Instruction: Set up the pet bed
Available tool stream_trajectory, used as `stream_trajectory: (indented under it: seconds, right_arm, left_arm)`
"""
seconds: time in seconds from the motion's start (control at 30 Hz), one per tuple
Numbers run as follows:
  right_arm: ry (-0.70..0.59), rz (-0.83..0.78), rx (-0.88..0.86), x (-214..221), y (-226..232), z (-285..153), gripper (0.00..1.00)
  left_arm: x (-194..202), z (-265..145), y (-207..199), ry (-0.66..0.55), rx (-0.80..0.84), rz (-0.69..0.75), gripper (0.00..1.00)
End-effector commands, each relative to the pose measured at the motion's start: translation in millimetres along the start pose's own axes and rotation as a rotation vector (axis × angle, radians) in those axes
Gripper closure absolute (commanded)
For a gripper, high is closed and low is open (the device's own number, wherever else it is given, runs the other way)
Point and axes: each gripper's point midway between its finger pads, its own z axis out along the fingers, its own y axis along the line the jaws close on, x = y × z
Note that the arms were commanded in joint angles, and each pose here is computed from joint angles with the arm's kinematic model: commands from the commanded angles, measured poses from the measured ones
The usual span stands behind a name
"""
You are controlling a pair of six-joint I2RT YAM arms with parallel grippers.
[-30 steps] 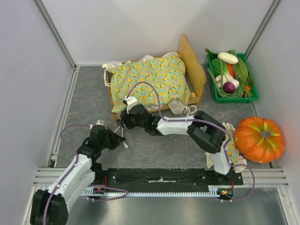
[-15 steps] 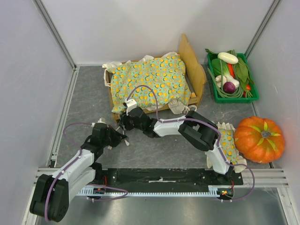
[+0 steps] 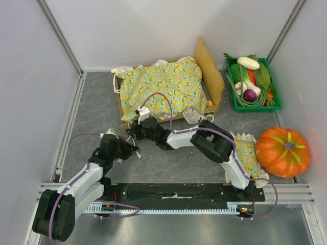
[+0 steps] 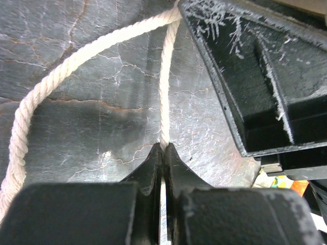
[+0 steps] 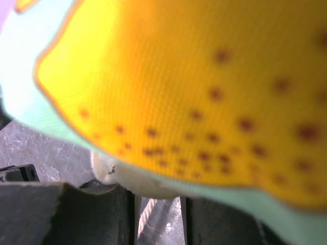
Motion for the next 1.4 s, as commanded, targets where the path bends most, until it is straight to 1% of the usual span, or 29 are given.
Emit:
stream_trajectory:
  seconds: [0.0,0.07,0.1,0.13,0.2,0.23,0.27,0.33,0.37,0.4,0.53,0.57,0.7,0.77,0.87,1.17,1.23,1.3,1.37]
  right_arm:
    - [-0.099,0.028,-0.004,-24,-6,5,0.64]
    - [-0.094,0.026,-0.003,-20,-7,5,0.71]
    - [-0.096,0.024,0.001,-20,-9,6,0.76]
    - [-0.100,0.024,0.004,-21,-10,5,0.84]
    - [-0.103,0.014,-0.005,-22,-8,2,0.89]
    - [-0.107,0.010,-0.011,-23,-6,0,0.92]
    - [-0.100,0.001,-0.010,-21,-8,-3,0.94]
    - [-0.116,-0.007,-0.019,-29,-5,-9,0.97]
    - [-0.103,-0.016,-0.024,-25,-6,-13,0.98]
    - [-0.111,-0.023,-0.035,-31,-1,-17,0.99]
    - [-0.092,-0.041,-0.071,-30,5,-31,1.00]
    - [-0.079,-0.045,-0.071,-25,3,-35,1.00]
    - [-0.074,-0.056,-0.083,-27,5,-46,1.00]
    - [-0.076,-0.061,-0.104,-30,10,-49,1.00]
    - [-0.046,-0.064,-0.156,-29,19,-52,1.00]
    - [-0.013,-0.107,-0.147,-29,16,-65,1.00]
    - [-0.002,-0.114,-0.154,-27,17,-67,1.00]
    - [-0.010,-0.112,-0.169,-28,21,-69,1.00]
    - [-0.003,-0.103,-0.182,-18,20,-70,1.00]
  left_arm:
    - [-2,0,-3,-0.010,0.019,0.033,0.98]
    - [-1,0,-2,-0.007,0.018,0.032,0.98]
    - [-1,0,-2,-0.007,0.017,0.035,0.98]
    - [-1,0,-2,-0.008,0.017,0.035,0.98]
    - [-2,-1,-1,-0.011,0.013,0.035,0.98]
    - [-2,-1,-2,-0.013,0.016,0.036,0.98]
    - [-2,-2,-3,-0.017,0.018,0.038,0.98]
    - [-4,-2,-4,-0.025,0.020,0.039,0.98]
    - [-5,-2,-5,-0.028,0.024,0.039,0.98]
    - [-3,-3,-2,-0.017,0.006,0.037,0.98]
    - [-7,-6,-5,-0.024,-0.002,0.058,0.98]
    - [-12,-8,-10,-0.038,0.003,0.068,0.98]
    - [-22,-14,-19,-0.067,-0.001,0.099,0.98]
    - [-27,-17,-21,-0.087,-0.016,0.108,0.98]
    - [-33,-21,-21,-0.109,-0.038,0.127,0.98]
    - [-57,-33,-28,-0.189,-0.092,0.173,0.98]
    - [-60,-33,-30,-0.194,-0.090,0.169,0.98]
    - [-67,-31,-37,-0.219,-0.068,0.125,0.98]
    - [-72,-25,-41,-0.225,-0.059,0.054,0.98]
